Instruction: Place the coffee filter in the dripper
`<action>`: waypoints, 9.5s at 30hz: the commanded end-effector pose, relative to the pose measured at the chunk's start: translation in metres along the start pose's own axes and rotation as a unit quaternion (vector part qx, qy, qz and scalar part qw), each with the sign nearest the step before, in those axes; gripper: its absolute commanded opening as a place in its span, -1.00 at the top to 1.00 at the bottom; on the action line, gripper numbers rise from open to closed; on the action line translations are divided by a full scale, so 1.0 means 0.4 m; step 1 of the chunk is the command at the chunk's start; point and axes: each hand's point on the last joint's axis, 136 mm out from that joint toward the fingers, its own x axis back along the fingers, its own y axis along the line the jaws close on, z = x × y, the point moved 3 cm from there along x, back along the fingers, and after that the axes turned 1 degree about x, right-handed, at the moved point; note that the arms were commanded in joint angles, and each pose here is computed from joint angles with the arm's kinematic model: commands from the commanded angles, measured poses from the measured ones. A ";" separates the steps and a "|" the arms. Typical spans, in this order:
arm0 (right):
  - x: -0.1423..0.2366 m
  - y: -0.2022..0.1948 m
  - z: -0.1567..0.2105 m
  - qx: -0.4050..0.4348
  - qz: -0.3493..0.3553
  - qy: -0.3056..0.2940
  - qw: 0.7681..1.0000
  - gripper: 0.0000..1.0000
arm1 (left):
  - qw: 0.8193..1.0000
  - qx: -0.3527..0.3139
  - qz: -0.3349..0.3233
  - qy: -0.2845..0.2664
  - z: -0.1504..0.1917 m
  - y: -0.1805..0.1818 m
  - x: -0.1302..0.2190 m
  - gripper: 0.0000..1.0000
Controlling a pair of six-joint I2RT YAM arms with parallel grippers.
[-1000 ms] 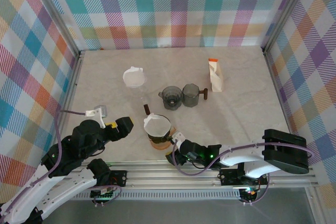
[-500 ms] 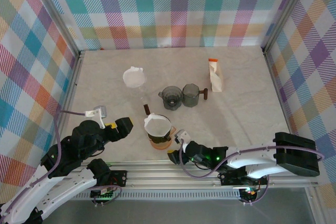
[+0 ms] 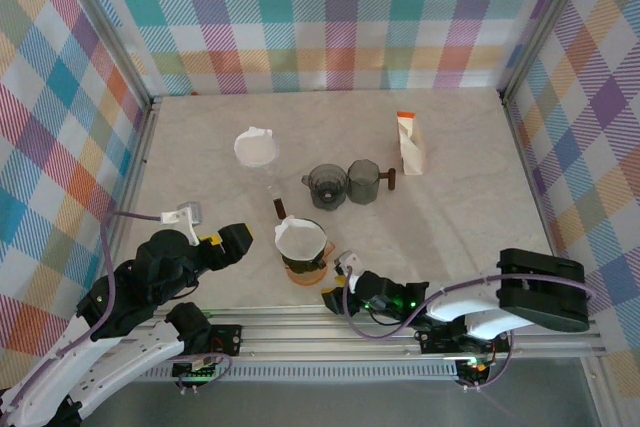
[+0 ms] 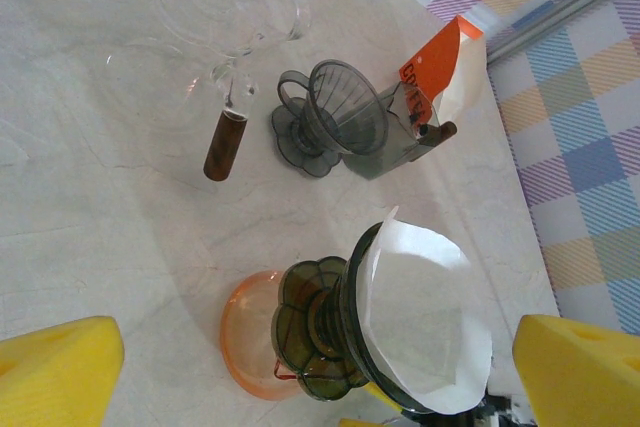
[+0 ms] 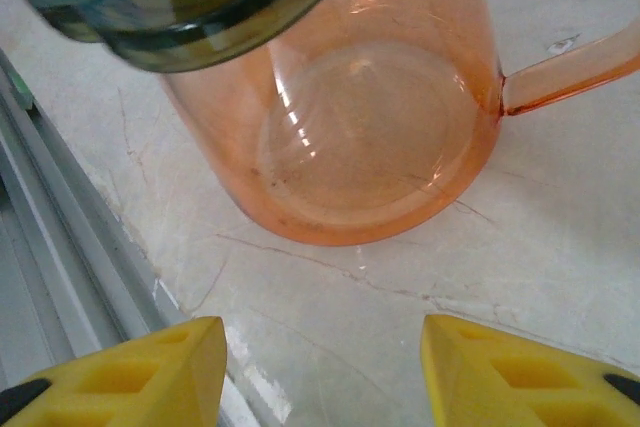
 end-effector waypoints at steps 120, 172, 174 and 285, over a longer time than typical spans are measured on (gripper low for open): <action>0.121 -0.547 -0.549 -0.203 0.156 0.087 0.963 -0.34 | 1.000 -0.010 -0.019 0.010 0.013 0.021 0.000 -1.00; 0.152 -0.458 -0.398 -0.328 0.265 0.011 0.907 -0.49 | 1.000 0.000 -0.019 0.017 0.029 0.030 -0.013 -1.00; 0.136 -0.468 -0.397 -0.339 0.293 0.008 0.894 -0.50 | 1.000 0.000 -0.019 0.017 0.030 0.031 -0.011 -1.00; -0.056 -0.407 -0.502 -0.236 0.208 0.087 0.945 -0.34 | 1.000 -0.007 -0.012 -0.016 -0.017 0.021 0.056 -1.00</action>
